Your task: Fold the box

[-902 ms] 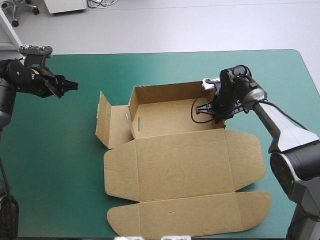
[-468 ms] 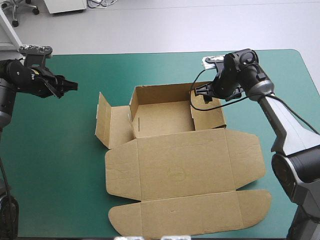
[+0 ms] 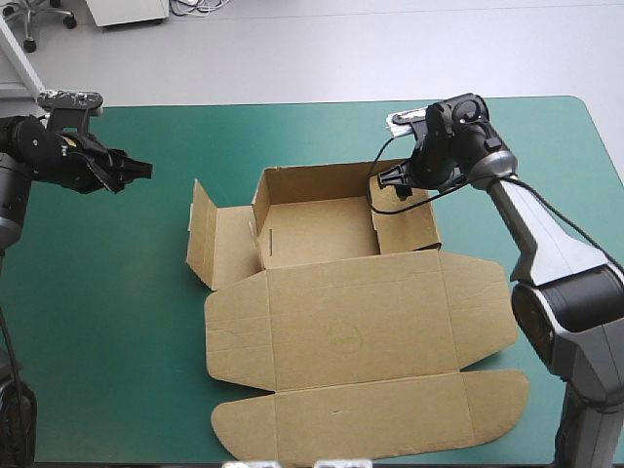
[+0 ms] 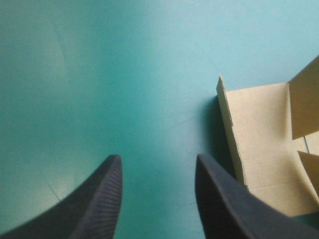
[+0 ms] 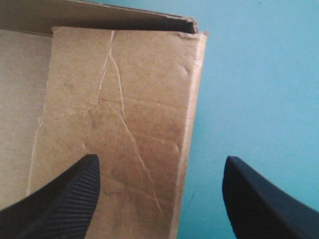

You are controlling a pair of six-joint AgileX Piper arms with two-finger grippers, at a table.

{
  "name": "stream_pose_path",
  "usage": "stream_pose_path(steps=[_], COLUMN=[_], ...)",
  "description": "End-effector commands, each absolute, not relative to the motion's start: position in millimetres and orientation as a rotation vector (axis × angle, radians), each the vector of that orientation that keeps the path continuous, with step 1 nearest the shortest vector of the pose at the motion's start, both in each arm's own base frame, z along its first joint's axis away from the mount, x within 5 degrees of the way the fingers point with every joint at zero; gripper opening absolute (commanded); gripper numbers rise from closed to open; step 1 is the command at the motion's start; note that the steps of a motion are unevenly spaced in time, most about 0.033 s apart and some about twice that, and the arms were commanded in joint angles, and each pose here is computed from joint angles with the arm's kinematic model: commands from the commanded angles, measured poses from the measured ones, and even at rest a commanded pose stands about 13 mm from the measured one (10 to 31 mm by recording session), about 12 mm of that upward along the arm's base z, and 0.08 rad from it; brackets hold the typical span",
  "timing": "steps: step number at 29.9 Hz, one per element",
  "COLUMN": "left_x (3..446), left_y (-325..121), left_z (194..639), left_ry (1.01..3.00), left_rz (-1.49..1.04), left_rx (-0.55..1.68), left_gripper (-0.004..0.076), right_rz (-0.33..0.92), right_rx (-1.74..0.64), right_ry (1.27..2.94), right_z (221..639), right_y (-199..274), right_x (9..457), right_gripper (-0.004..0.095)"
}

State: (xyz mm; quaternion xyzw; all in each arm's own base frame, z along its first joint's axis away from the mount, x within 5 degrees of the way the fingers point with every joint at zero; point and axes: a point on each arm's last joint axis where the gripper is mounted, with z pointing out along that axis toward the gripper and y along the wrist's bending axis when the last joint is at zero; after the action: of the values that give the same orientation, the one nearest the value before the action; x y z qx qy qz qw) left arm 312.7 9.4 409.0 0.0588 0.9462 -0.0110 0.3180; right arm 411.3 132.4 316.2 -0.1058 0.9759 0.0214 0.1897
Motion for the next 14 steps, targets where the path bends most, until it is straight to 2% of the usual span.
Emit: stream_pose_path(steps=[1, 6, 8, 11, 14], left_x=[304.8, 304.3, 304.3, 304.2, 304.3], left_y=[7.3, 7.3, 7.3, 7.2, 7.3], left_z=[428.6, 428.3, 428.3, 428.1, 428.3], left_ry=[2.400, 2.406, 2.406, 2.408, 2.406], left_rz=[-0.046, -0.047, -0.047, -0.047, -0.048], left_rx=[0.136, 0.137, 0.137, 0.137, 0.135], left_gripper=[0.0335, 0.0335, 0.0335, 0.0335, 0.0335], right_rz=[0.042, 0.087, 0.104, 0.149, 0.152], right_rx=[-0.304, -0.306, -0.305, -0.299, -0.299], right_ry=[2.697, 2.745, 2.765, 2.781, 2.781], right_z=[332.1, 314.2, 306.5, 301.9, 299.5], right_y=[128.2, 134.0, 136.3, 139.7, 140.4], right_x=[410.2, 416.7, 419.3, 420.2, 421.6], right_gripper=[0.0655, 0.0639, 0.0582, 0.0386, 0.0114])
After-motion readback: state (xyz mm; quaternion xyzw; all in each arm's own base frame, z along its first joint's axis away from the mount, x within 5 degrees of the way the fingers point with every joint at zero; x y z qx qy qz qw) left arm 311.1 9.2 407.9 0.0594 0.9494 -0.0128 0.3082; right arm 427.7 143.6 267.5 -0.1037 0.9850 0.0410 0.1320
